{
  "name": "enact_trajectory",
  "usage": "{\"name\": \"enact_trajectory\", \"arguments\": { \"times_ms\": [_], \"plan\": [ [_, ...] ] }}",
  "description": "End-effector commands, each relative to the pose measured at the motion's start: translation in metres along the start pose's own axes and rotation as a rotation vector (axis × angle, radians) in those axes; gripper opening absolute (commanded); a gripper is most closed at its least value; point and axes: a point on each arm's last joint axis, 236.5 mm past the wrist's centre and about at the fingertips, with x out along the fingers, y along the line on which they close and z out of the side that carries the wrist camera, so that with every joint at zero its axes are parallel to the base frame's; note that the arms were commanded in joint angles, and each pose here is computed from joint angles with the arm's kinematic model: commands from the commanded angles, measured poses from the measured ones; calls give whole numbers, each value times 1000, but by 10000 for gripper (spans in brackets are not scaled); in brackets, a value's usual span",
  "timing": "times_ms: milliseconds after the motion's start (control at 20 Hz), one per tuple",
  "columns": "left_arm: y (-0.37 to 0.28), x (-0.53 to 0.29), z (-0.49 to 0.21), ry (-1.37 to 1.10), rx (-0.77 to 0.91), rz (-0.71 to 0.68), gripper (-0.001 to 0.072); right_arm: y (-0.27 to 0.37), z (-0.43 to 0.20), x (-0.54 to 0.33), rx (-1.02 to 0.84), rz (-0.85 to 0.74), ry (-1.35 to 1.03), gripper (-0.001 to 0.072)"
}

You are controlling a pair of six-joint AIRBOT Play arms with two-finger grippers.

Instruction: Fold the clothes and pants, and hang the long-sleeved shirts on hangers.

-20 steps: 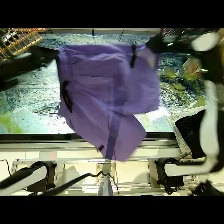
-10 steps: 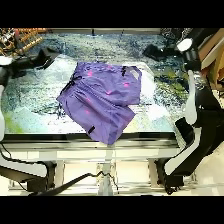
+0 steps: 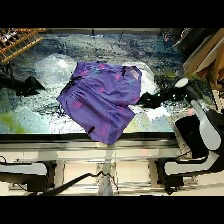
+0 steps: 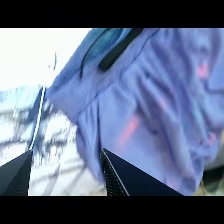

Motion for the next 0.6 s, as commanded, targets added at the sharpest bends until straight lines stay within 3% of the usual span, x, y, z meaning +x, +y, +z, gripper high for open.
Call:
{"name": "enact_trajectory", "arguments": {
  "times_ms": [0, 100, 150, 200, 250, 450, 550],
  "plan": [
    [-4, 1, -18, 50, -13, -7, 420, -2, 7, 26, 50, 60, -122, 577],
    [-18, 2, -16, 41, -4, -54, 420, -4, 35, 32, 30, 24, -186, 546],
    [-23, 3, -15, 37, 4, -70, 420, -2, 48, 35, 15, 16, -201, 401],
    [-27, 4, -13, 31, 9, -78, 420, 1, 64, 37, -11, 6, -223, 110],
    [-30, 6, -11, 25, 16, -77, 420, 6, 86, 33, -49, -11, -265, 15],
    [-45, 16, -9, 22, 53, -78, 421, -10, 204, -48, -107, -281, -527, 12],
    [-56, 28, -10, 30, 76, -83, 447, -1, 246, -75, -144, -293, -594, 15]
  ]
}}
